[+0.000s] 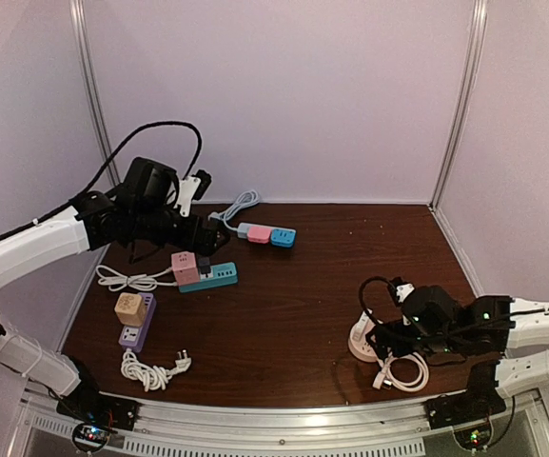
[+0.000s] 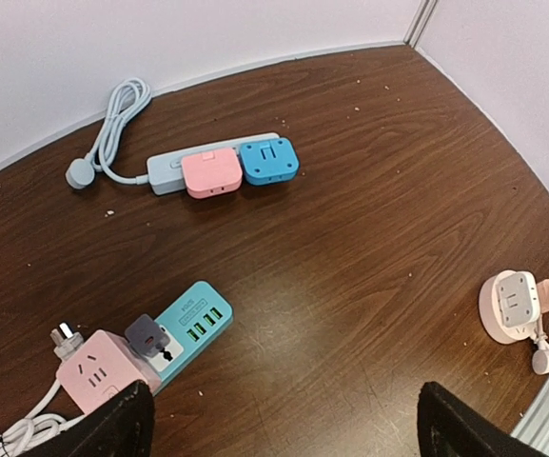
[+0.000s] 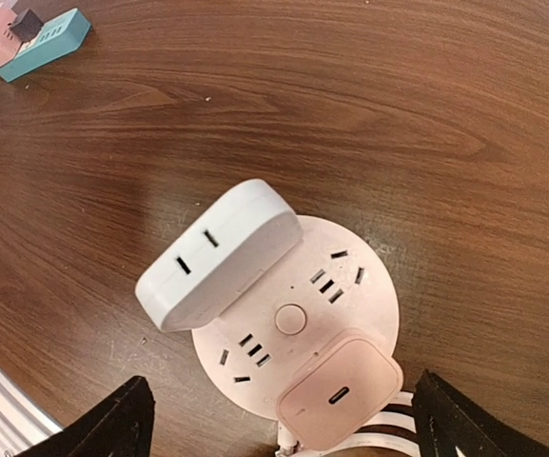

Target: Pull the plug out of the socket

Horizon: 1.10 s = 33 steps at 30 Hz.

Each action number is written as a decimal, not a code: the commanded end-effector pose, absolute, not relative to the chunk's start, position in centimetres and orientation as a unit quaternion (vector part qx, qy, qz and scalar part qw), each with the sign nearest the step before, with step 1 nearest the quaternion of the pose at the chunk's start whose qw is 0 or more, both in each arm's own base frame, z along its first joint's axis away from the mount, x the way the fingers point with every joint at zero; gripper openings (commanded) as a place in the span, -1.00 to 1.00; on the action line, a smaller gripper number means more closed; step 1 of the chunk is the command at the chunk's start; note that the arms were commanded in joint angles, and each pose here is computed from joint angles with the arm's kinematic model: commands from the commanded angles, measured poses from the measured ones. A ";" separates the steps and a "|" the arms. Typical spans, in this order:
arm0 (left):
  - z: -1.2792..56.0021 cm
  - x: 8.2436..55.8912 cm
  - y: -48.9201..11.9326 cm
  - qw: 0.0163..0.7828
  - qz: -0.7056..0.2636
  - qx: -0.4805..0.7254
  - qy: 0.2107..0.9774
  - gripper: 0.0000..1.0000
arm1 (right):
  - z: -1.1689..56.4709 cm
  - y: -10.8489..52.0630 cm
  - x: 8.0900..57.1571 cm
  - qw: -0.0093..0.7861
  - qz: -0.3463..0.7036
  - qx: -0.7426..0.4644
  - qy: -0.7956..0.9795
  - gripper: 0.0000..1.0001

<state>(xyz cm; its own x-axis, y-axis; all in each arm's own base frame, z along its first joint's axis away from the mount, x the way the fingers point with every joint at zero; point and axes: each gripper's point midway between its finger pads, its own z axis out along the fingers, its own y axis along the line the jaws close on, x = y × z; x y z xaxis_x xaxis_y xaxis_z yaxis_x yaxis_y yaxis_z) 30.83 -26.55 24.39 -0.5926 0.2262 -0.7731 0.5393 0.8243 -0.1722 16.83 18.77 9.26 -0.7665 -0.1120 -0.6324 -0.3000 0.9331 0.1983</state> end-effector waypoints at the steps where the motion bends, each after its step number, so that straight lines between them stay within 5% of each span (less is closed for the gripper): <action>1: 24.5 30.7 -27.5 0.392 -0.225 0.215 0.866 0.95 | 8.2 17.3 16.9 0.324 0.126 -0.068 0.935 0.94; 15: 24.0 31.0 -27.5 0.389 -0.221 0.211 0.869 0.95 | 5.6 20.9 15.4 0.271 0.196 -0.084 0.939 0.94; 33: 23.1 30.9 -27.0 0.382 -0.215 0.194 0.878 0.95 | 7.9 34.7 19.3 0.283 0.240 -0.182 0.910 0.94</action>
